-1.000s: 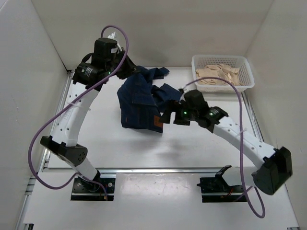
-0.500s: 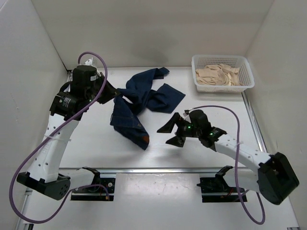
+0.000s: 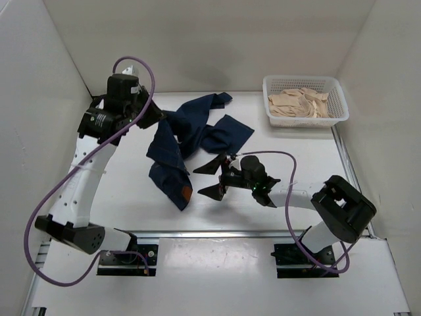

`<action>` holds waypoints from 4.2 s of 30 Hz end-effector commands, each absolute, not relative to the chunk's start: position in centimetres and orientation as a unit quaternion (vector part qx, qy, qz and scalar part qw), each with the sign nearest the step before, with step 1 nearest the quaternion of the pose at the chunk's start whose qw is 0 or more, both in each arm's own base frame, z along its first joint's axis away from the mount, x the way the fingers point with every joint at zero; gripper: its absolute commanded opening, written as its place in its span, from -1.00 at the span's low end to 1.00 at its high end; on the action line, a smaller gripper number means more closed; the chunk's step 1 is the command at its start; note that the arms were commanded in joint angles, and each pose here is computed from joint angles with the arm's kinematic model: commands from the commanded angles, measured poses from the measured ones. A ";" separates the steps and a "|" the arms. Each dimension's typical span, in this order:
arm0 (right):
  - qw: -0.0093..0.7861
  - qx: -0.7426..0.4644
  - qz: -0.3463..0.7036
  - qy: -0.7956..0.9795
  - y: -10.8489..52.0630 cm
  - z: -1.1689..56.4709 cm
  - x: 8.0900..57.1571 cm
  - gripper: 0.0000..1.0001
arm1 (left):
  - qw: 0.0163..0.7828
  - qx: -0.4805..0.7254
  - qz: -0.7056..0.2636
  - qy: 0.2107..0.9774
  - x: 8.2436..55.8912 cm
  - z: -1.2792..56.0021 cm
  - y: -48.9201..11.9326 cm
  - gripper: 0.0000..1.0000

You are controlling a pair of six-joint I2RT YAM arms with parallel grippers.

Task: Fold and stack the trousers
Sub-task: Flatten the trousers out

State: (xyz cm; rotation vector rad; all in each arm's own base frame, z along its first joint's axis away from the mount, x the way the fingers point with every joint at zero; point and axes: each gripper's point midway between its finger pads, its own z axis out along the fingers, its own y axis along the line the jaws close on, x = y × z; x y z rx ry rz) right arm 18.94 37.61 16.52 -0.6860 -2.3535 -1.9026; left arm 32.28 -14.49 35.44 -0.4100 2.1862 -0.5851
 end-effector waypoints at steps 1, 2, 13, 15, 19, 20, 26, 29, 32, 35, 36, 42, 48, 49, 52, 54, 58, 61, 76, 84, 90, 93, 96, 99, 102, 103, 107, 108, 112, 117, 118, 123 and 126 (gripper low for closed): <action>-0.008 -0.218 -0.682 -0.698 37.2 21.9 19.6 0.99 | 0.444 -0.151 -0.245 0.849 34.3 38.4 -14.8 -0.78; -0.006 -0.220 -0.679 -0.700 37.0 21.8 19.3 0.99 | 0.448 -0.141 -0.255 0.845 34.6 39.3 -15.2 -0.78; 0.052 -0.279 -0.730 -0.622 39.1 25.7 19.9 0.99 | 0.457 -0.134 -0.277 0.834 37.4 40.8 -17.1 -0.78; 0.061 -0.295 -0.743 -0.598 40.2 26.5 19.9 0.99 | 0.466 -0.133 -0.282 0.828 37.6 41.8 -17.2 -0.78; 0.037 -0.328 -0.753 -0.569 40.4 25.9 21.6 0.99 | 0.469 -0.129 -0.288 0.825 37.4 42.3 -17.3 -0.78; 0.035 -0.333 -0.758 -0.560 40.3 26.0 21.9 0.99 | 0.470 -0.125 -0.286 0.826 37.4 42.3 -17.3 -0.78; 0.005 -0.349 -0.774 -0.528 39.8 26.0 23.7 0.99 | 0.470 -0.129 -0.283 0.826 36.3 42.0 -16.5 -0.78; -0.007 -0.353 -0.785 -0.509 39.7 26.3 24.5 0.99 | 0.470 -0.129 -0.283 0.826 35.8 42.1 -16.3 -0.78; -0.013 -0.356 -0.790 -0.499 40.2 26.4 25.3 0.99 | 0.475 -0.125 -0.283 0.824 35.3 42.3 -16.1 -0.78; -0.019 -0.355 -0.786 -0.506 41.0 25.6 25.8 0.99 | 0.479 -0.128 -0.283 0.821 34.9 42.6 -15.6 -0.78; -0.023 -0.361 -0.782 -0.507 41.0 25.0 26.6 0.95 | 0.483 -0.128 -0.284 0.818 34.6 43.0 -15.5 -0.78; -0.096 -0.350 -0.780 -0.510 39.0 25.3 29.9 0.23 | 0.483 -0.136 -0.278 0.819 34.0 42.5 -14.5 -0.78; -0.141 -0.264 -0.729 -0.615 38.2 26.4 32.2 -1.00 | 0.479 -0.139 -0.279 0.821 33.4 42.1 -13.9 -0.78; -0.168 -0.246 -0.715 -0.633 37.2 28.3 34.3 -1.00 | 0.480 -0.144 -0.276 0.820 33.5 42.1 -13.6 -0.78; -0.284 -0.186 -0.555 -0.760 33.2 31.2 37.2 -1.00 | 0.483 -0.154 -0.277 0.816 34.2 42.4 -13.0 -0.78; -0.340 -0.152 -0.451 -0.811 29.2 31.3 38.2 -1.00 | 0.480 -0.156 -0.285 0.815 34.8 42.7 -13.3 -0.78; -0.433 -0.144 -0.409 -0.791 22.2 37.6 38.7 -1.00 | 0.471 -0.142 -0.320 0.810 34.1 44.0 -15.4 -0.78; -0.449 -0.155 -0.360 -0.803 17.2 36.9 37.3 -1.00 | 0.448 -0.130 -0.336 0.818 33.1 42.4 -17.3 -0.78; -0.413 -0.291 -0.088 -0.858 -0.3 23.2 28.3 1.00 | 0.385 -0.022 -0.344 0.856 29.2 36.7 -26.5 0.96; -0.335 -0.194 -0.212 -0.897 9.7 20.9 25.2 0.83 | 0.353 -0.072 -0.246 0.900 37.9 29.0 -22.8 -0.65; -0.189 -0.249 -0.276 -0.909 13.7 11.9 17.4 0.98 | 0.292 -0.031 -0.187 0.937 41.3 20.8 -24.5 0.28; -0.170 -0.292 -0.287 -0.896 13.3 10.2 15.1 0.98 | 0.279 -0.002 -0.150 0.948 42.8 18.3 -26.7 0.51; -0.154 -0.336 -0.277 -0.887 12.5 9.2 13.7 0.93 | 0.262 0.005 -0.129 0.956 44.7 16.1 -27.9 0.69; -0.141 -0.363 -0.269 -0.881 12.2 8.8 13.0 0.93 | 0.251 0.020 -0.123 0.960 45.6 14.3 -29.6 0.77; -0.136 -0.394 -0.264 -0.870 11.9 8.7 13.2 0.98 | 0.238 0.029 -0.111 0.964 45.9 12.0 -30.1 0.74; -0.135 -0.398 -0.265 -0.868 12.0 8.7 13.2 1.00 | 0.238 0.029 -0.111 0.964 45.9 12.0 -30.1 0.63; -0.130 -0.433 -0.241 -0.859 11.2 7.8 13.4 1.00 | 0.210 0.040 -0.092 0.972 45.0 9.1 -29.5 0.10; -0.121 -0.449 -0.229 -0.855 10.9 6.8 13.0 0.98 | 0.205 0.040 -0.088 0.974 44.8 8.7 -29.4 0.04; -0.129 -0.469 -0.231 -0.842 10.9 4.9 14.0 0.95 | 0.206 0.044 -0.083 0.974 44.9 8.3 -29.2 -0.41; -0.126 -0.473 -0.205 -0.848 10.7 3.3 15.0 0.90 | 0.200 0.054 -0.104 0.973 44.9 8.3 -30.1 -0.20; -0.122 -0.466 -0.197 -0.854 10.6 3.3 15.0 0.90 | 0.198 0.060 -0.107 0.972 44.8 8.3 -30.2 -0.13; -0.149 -0.465 -0.203 -0.848 10.5 3.8 16.6 0.87 | 0.211 0.062 -0.130 0.967 43.3 10.7 -30.4 0.32; -0.153 -0.468 -0.207 -0.845 10.5 4.1 17.2 0.87 | 0.216 0.072 -0.130 0.965 42.5 11.1 -31.1 0.50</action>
